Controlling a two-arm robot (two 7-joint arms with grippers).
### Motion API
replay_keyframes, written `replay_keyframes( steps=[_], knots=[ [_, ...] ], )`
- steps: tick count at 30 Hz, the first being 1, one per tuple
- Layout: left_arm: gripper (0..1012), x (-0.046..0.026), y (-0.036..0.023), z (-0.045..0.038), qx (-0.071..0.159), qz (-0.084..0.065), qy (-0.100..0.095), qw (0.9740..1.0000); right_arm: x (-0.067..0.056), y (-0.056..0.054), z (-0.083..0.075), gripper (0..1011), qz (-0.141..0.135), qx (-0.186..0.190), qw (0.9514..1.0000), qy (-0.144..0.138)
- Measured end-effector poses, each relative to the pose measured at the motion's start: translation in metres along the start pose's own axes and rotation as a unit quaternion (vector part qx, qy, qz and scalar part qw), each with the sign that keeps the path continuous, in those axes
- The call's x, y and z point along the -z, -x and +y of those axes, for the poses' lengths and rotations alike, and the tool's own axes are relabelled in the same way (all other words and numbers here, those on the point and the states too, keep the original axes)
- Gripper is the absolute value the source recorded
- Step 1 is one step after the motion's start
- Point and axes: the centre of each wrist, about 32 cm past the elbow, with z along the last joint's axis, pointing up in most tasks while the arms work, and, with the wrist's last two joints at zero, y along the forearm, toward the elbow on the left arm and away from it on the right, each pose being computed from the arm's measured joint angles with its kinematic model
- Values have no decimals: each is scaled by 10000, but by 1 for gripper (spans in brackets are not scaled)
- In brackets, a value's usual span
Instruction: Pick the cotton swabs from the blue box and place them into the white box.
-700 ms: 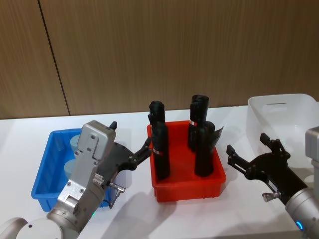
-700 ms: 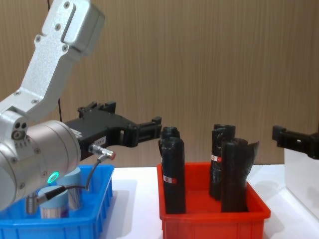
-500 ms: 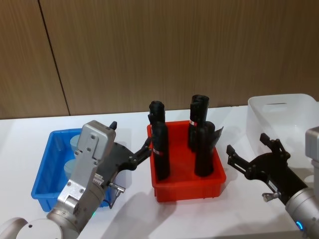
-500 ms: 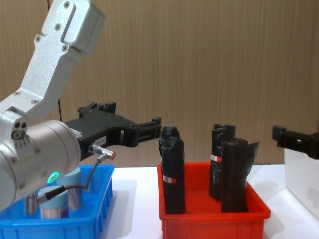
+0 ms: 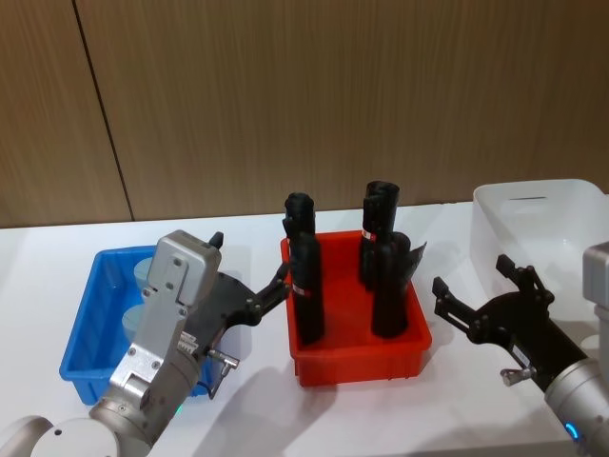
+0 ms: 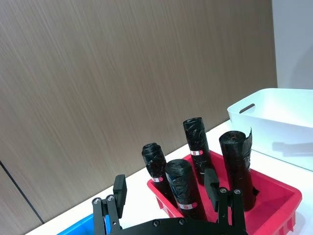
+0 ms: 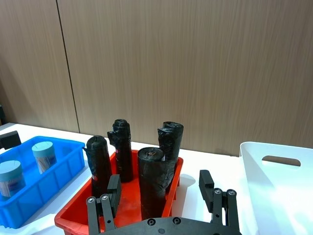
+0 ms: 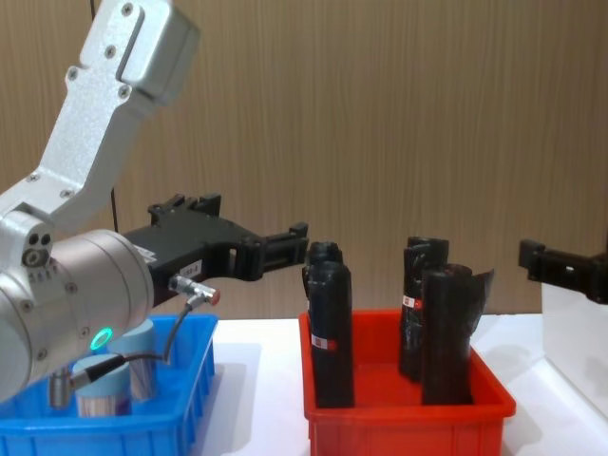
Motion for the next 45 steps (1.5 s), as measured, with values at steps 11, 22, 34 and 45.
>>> replay_keyframes(
  steps=[11, 22, 34, 45],
  knots=[
    [1004, 0, 0, 0, 0, 0, 0, 10000, 0, 0, 0, 1002, 0, 0, 10000, 0],
    [1004, 0, 0, 0, 0, 0, 0, 10000, 0, 0, 0, 1002, 0, 0, 10000, 0],
    [1004, -11, 6, -18, -114, 90, -80, 9999, 0, 0, 0, 1002, 0, 0, 10000, 0],
    [1004, -42, -21, -44, -599, 342, -367, 9969, 0, 0, 0, 1002, 0, 0, 10000, 0]
  ],
)
